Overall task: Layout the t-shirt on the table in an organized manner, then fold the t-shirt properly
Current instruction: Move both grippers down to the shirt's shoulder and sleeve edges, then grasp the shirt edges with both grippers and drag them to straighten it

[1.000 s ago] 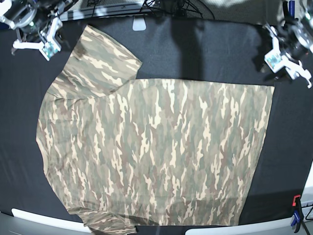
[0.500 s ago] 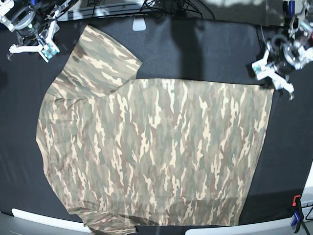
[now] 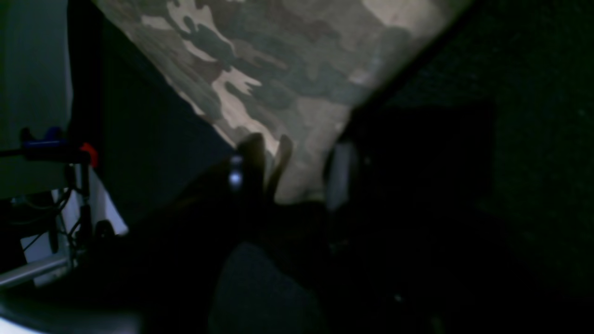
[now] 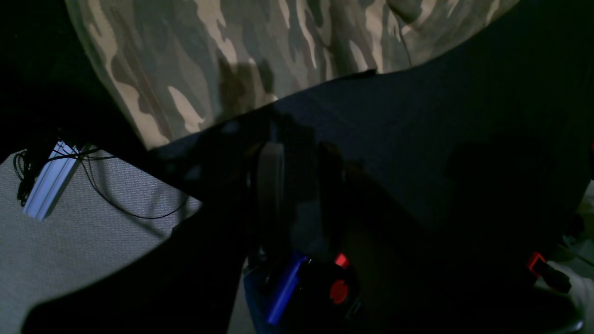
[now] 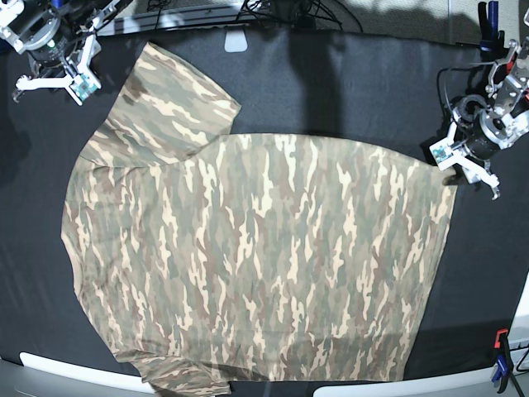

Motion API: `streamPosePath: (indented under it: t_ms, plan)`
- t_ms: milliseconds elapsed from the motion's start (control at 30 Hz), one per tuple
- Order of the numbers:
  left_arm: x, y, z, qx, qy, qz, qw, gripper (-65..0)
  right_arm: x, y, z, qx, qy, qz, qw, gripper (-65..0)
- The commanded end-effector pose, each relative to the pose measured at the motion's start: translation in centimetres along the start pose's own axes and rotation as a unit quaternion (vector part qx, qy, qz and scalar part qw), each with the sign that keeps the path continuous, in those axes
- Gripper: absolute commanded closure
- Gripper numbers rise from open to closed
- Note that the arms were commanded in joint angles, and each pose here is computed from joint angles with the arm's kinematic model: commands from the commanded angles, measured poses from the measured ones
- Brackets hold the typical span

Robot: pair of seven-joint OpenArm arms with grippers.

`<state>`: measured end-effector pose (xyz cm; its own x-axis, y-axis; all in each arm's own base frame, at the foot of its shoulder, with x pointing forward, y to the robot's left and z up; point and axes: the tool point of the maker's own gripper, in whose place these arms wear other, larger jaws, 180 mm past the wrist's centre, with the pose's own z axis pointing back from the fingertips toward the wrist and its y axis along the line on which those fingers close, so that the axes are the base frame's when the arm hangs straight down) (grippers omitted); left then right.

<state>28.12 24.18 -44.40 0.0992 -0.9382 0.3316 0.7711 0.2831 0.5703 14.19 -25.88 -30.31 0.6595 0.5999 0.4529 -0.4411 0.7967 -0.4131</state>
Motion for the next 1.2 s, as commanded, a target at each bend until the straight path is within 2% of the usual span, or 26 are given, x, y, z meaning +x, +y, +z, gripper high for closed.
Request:
streamPosePath:
  t_ms: [0,67,200,333,433,500,600,700,867,1000,1167]
  plan:
    - [-1.7,-0.3,0.3,-0.011,0.034,-0.012,0.999,-11.8,0.8,-0.4,0.3,-0.007,-0.014,0.008,0.9998,-13.6]
    - [-1.6,-0.5,0.4,-0.014,0.03,-0.011,0.999,0.0,1.2,-0.8,0.3,-0.018,-0.025,0.02,0.9993,-17.4]
    - [-1.2,-0.6,0.4,-0.015,0.017,-0.009,1.0,0.0,2.7,-1.1,0.5,-0.027,-0.067,0.037,0.9967,-28.7]
    - [0.0,-0.6,0.4,-0.015,-0.016,-0.009,1.0,0.0,4.1,0.4,0.5,0.013,-0.106,0.108,0.9884,-28.9]
    - [0.8,-0.7,0.4,-0.015,-0.039,-0.02,0.999,0.0,5.0,-0.2,0.1,-0.009,-0.127,0.162,0.9786,-28.8]
    - [0.9,-0.7,0.4,-0.016,-0.041,-0.023,0.999,0.0,4.7,-0.6,-0.6,-0.026,-0.114,0.194,0.9739,-28.8]
    - [0.7,-0.7,0.4,-0.016,-0.035,-0.023,0.999,0.0,2.8,-0.1,-2.0,-0.025,-0.084,0.25,0.9643,-28.7]
    - [0.6,-0.7,0.4,-0.016,-0.034,-0.022,0.999,0.0,0.9,0.1,-3.4,-0.043,-0.049,0.312,0.948,-28.6]
    - [0.6,-0.7,0.4,-0.015,-0.034,-0.022,0.999,0.0,-0.5,0.0,-5.0,-0.077,-0.028,0.375,0.9233,-28.6]
    - [0.6,-0.6,0.4,-0.015,-0.034,-0.023,0.999,0.0,-0.4,-0.1,-6.9,-0.084,-0.028,0.37,0.9249,-28.6]
    - [0.7,-0.5,0.4,-0.014,-0.034,-0.023,0.999,0.0,-0.3,0.8,-9.0,-0.073,-0.027,0.382,0.9208,-28.6]
